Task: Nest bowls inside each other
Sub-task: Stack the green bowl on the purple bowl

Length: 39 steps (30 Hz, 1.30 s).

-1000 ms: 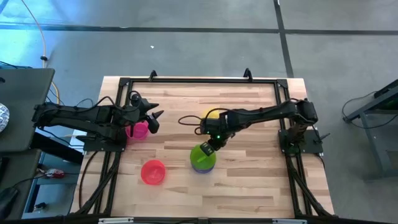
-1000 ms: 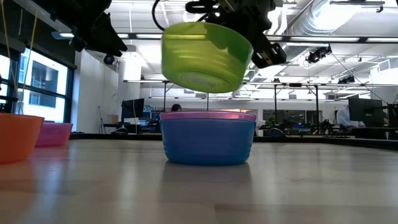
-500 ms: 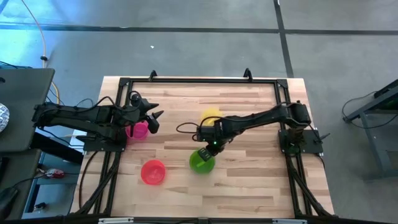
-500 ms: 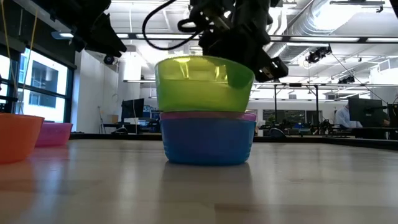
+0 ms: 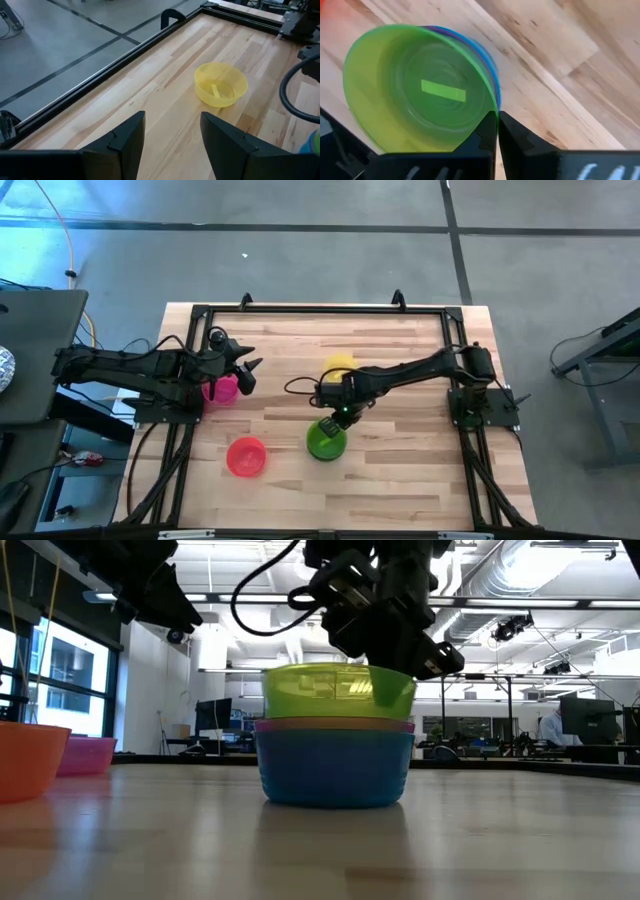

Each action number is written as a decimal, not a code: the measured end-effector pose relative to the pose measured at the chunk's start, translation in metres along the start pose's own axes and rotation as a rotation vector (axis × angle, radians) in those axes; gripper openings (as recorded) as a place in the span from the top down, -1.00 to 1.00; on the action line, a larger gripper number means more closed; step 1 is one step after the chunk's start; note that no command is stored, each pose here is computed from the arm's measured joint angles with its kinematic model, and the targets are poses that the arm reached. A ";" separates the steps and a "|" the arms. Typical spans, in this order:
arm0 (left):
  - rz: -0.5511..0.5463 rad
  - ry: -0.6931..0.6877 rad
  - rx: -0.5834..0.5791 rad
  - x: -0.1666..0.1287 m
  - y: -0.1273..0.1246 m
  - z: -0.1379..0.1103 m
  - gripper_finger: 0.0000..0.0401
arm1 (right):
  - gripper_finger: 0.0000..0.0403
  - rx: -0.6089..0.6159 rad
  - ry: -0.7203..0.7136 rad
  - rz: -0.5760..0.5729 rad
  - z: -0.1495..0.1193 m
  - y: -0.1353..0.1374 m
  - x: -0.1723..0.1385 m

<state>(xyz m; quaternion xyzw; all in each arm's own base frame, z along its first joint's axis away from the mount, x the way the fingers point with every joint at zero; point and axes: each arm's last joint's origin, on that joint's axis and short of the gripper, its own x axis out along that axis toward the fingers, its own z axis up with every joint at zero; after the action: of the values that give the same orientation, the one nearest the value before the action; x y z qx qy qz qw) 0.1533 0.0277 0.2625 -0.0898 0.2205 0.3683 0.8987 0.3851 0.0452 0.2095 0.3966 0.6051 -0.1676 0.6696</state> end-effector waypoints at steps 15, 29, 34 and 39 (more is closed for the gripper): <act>0.000 0.000 -0.008 0.000 0.000 0.000 0.10 | 1.00 -0.014 -0.006 -0.064 -0.001 -0.005 0.000; 0.000 -0.001 -0.019 0.000 0.000 0.000 0.10 | 1.00 0.005 -0.032 -0.128 0.005 -0.015 -0.003; 0.000 -0.001 -0.024 0.000 0.000 0.000 0.10 | 1.00 0.003 -0.036 -0.129 0.007 -0.016 -0.004; -0.001 0.000 -0.026 0.000 0.000 0.000 0.10 | 0.99 -0.004 -0.031 -0.125 0.007 -0.016 -0.004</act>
<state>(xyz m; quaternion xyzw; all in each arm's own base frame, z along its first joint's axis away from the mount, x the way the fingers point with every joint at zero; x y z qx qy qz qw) 0.1533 0.0276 0.2625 -0.1017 0.2155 0.3709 0.8976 0.3783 0.0289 0.2073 0.3539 0.6185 -0.2142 0.6680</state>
